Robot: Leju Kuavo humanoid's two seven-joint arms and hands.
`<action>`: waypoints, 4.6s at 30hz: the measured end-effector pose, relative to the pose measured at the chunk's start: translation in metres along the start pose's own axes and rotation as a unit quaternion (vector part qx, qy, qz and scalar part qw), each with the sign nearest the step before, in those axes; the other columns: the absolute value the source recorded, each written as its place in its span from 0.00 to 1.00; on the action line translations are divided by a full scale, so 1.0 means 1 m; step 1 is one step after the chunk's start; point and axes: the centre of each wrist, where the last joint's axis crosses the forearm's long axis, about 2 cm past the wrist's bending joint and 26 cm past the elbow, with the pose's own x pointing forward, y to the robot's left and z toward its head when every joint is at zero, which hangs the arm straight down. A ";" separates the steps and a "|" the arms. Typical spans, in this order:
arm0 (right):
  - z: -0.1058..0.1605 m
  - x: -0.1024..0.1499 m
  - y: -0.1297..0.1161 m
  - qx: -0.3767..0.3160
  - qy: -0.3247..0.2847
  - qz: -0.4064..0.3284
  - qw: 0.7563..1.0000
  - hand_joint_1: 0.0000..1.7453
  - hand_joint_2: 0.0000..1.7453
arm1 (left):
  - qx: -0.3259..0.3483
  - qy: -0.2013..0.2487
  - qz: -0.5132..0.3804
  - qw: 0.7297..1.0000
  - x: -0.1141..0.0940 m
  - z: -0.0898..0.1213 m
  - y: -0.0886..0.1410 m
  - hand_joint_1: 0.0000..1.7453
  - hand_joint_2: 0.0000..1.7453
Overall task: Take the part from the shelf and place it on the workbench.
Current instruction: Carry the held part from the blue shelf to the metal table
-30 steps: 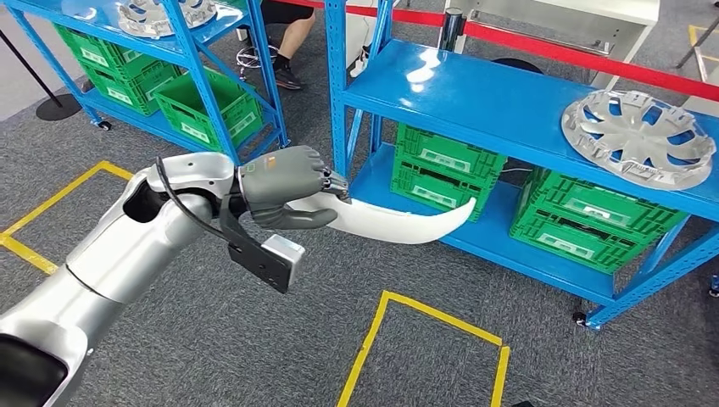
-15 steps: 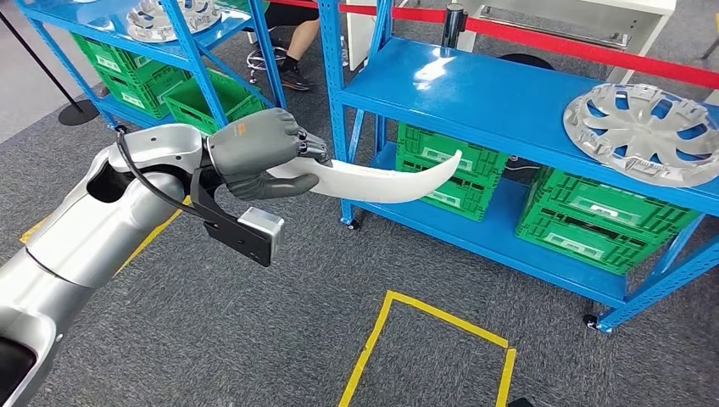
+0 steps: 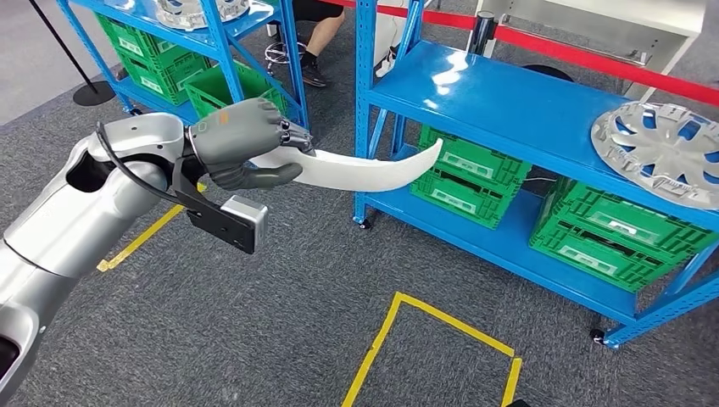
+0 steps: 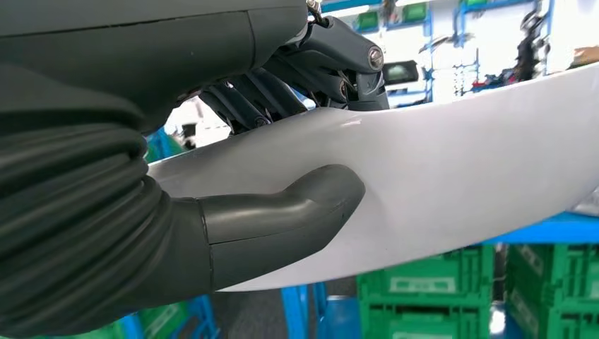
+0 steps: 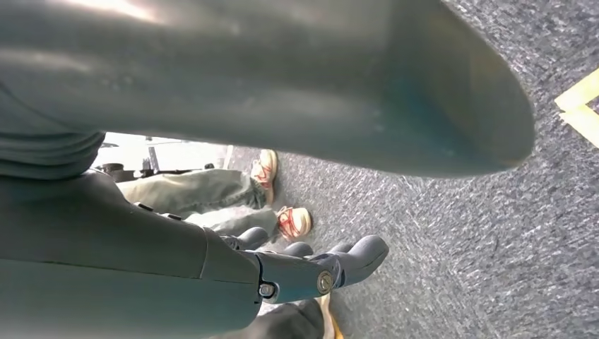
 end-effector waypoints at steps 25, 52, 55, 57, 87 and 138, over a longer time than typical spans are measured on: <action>0.000 0.000 0.002 0.001 -0.003 0.008 1.000 0.00 0.00 | -0.007 0.038 -0.004 0.999 -0.014 0.036 -0.030 1.00 1.00; 0.000 0.004 0.006 0.002 -0.008 0.018 1.000 0.00 0.00 | -0.012 0.052 0.008 0.999 -0.012 0.046 -0.054 1.00 1.00; 0.000 0.005 0.006 0.001 -0.009 0.020 1.000 0.00 0.00 | -0.011 0.051 0.009 0.999 -0.011 0.044 -0.052 1.00 1.00; 0.000 0.005 0.006 0.001 -0.010 0.021 1.000 0.00 0.00 | -0.008 0.049 0.008 0.999 -0.010 0.041 -0.049 1.00 1.00; 0.000 0.002 0.006 -0.004 -0.015 0.009 1.000 0.00 0.00 | -0.002 0.043 0.015 0.999 -0.007 0.037 -0.048 1.00 1.00; -0.001 -0.007 0.004 -0.015 -0.017 0.002 1.000 0.00 0.00 | -0.007 0.044 0.032 0.999 -0.013 0.041 -0.056 1.00 1.00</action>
